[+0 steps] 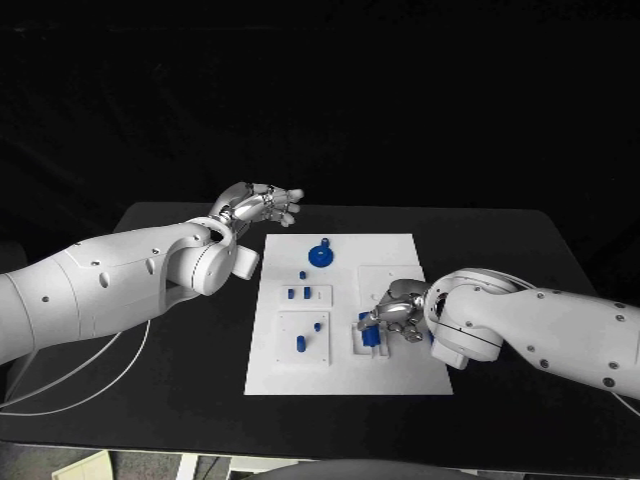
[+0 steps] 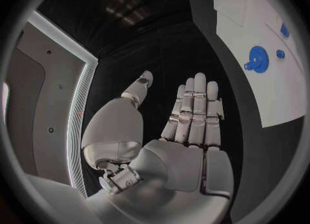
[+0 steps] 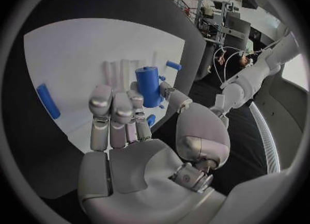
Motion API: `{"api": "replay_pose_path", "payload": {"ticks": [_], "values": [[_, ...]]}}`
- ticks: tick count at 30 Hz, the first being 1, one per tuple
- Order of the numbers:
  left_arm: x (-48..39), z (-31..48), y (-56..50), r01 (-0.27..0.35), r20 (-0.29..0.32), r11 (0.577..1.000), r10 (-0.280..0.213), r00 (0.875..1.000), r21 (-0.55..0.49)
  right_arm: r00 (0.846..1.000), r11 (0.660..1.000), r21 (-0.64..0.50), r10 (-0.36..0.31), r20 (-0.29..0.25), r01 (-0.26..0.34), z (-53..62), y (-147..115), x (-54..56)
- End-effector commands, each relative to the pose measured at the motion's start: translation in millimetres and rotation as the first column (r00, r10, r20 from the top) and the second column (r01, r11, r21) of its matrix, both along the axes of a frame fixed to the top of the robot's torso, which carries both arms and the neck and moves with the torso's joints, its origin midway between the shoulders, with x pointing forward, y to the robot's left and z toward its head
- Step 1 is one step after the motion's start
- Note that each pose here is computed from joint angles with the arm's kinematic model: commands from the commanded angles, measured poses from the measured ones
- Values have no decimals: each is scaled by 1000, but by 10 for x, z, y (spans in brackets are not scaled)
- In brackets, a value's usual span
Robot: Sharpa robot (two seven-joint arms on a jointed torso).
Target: Assemble the parts on the task board
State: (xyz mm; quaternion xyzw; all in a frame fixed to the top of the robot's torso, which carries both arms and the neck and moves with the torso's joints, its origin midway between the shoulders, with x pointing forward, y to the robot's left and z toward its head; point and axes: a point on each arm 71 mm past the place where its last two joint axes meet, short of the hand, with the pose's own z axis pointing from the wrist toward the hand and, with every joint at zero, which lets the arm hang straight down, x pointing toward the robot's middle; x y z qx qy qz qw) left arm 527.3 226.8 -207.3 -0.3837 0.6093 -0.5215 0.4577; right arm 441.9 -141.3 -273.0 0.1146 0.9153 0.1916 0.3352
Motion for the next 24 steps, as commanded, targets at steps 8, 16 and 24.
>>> {"api": "replay_pose_path", "payload": {"ticks": [8, 16, 24], "values": [[-5, 10, -31, 16, -2, 1000, -16, 1000, -11, 998, 1000, -20, 20, -64, -22, -124, 32, -38], [-7, 9, -28, 15, -4, 1000, -15, 1000, -10, 997, 999, -39, 35, -67, -38, -147, 35, -46], [-6, 9, -28, 14, -5, 1000, -14, 1000, -10, 998, 998, -45, 33, -56, -36, -157, 38, -28]]}}
